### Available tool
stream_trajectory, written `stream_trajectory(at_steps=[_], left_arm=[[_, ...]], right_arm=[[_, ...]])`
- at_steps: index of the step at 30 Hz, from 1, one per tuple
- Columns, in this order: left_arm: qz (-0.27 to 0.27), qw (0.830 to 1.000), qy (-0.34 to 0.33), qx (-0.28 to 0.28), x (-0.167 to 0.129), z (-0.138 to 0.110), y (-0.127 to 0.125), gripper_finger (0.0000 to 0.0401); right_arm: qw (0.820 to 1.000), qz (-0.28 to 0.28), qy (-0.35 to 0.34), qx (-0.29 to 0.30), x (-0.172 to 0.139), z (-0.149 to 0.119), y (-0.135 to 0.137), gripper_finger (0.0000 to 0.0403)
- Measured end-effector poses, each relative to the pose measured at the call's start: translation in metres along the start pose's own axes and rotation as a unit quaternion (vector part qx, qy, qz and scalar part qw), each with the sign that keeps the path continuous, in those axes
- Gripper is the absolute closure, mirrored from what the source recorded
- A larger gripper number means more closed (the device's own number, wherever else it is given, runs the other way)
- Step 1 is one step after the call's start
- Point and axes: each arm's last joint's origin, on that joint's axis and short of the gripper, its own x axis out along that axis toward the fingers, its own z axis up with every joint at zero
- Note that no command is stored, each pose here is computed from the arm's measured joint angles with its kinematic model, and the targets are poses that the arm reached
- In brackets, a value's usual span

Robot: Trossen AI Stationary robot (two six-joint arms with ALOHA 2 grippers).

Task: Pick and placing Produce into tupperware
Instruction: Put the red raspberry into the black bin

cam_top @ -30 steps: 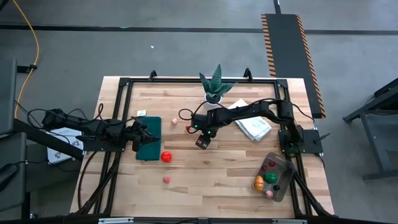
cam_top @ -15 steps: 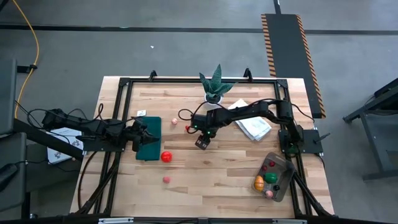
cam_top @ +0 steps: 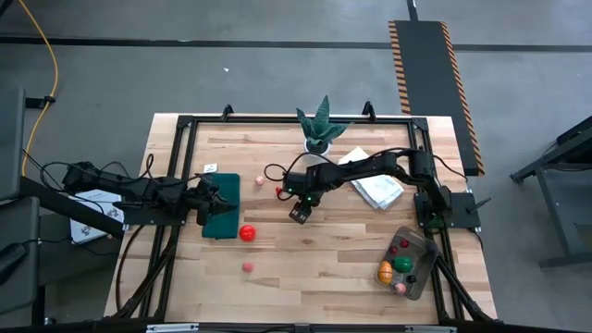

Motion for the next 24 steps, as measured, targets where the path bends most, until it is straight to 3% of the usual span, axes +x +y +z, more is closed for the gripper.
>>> stream_trajectory(at_steps=[8,17,24], left_arm=[[0.0,1.0,0.0,0.0,0.0,0.0,0.0,0.04],[0.0,1.0,0.0,0.0,0.0,0.0,0.0,0.04],[0.0,1.0,0.001,0.0,0.0,0.0,0.0,0.04]], right_arm=[[1.0,-0.002,0.002,0.0,0.0,-0.0004,-0.0003,0.023],[1.0,-0.005,0.006,0.0,0.0,-0.0013,-0.0008,0.0278],[1.0,-0.005,0.006,-0.001,-0.0002,-0.0013,-0.0008,0.0289]])
